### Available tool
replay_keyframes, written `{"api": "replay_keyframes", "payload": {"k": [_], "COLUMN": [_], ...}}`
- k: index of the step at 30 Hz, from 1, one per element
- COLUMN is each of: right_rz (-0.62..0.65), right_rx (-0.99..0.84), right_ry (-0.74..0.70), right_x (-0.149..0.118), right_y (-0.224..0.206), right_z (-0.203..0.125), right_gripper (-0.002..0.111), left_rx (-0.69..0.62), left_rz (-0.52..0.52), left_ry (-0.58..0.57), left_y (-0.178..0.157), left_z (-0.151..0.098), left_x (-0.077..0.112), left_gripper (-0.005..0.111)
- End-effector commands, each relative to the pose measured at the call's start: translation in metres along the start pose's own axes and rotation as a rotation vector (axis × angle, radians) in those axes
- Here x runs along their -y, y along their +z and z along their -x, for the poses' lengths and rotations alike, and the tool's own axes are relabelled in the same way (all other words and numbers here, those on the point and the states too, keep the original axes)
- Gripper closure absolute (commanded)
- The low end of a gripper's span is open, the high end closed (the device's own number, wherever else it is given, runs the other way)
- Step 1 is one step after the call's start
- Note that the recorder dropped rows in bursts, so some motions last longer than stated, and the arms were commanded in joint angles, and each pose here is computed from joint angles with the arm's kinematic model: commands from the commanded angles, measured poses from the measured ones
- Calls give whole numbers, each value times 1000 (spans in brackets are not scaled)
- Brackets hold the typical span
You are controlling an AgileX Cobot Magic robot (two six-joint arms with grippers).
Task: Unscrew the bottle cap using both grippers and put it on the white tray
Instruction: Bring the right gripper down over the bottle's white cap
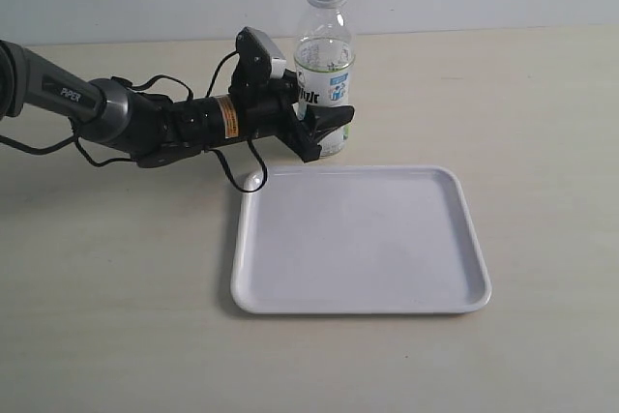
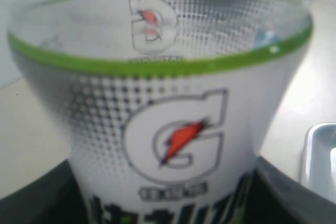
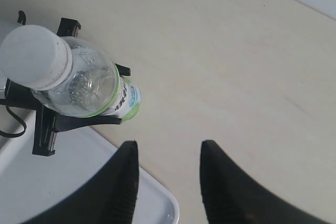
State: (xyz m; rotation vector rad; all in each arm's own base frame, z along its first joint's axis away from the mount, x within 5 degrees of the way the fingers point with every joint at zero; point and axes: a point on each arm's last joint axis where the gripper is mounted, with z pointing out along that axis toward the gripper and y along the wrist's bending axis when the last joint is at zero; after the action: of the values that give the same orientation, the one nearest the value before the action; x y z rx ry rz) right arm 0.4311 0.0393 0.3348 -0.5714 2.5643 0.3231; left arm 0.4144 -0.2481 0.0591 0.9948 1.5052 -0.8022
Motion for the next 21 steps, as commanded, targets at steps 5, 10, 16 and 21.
{"api": "replay_keyframes", "payload": {"k": [5, 10, 16, 21], "right_rz": [-7, -6, 5, 16], "right_rx": [16, 16, 37, 36], "right_ry": [-13, -13, 10, -34], "right_x": [-1, -1, -2, -5], "right_y": [-4, -4, -4, -5], "right_z": [2, 2, 4, 5], "right_gripper": [69, 69, 69, 69], "left_rx": [22, 22, 22, 22], "left_rz": [-4, -4, -4, -3], "left_ry": [14, 14, 14, 13], "left_y": [0, 0, 0, 0], "left_z": [6, 6, 6, 6], "left_x": [0, 0, 0, 0], "left_gripper": [107, 107, 107, 107]}}
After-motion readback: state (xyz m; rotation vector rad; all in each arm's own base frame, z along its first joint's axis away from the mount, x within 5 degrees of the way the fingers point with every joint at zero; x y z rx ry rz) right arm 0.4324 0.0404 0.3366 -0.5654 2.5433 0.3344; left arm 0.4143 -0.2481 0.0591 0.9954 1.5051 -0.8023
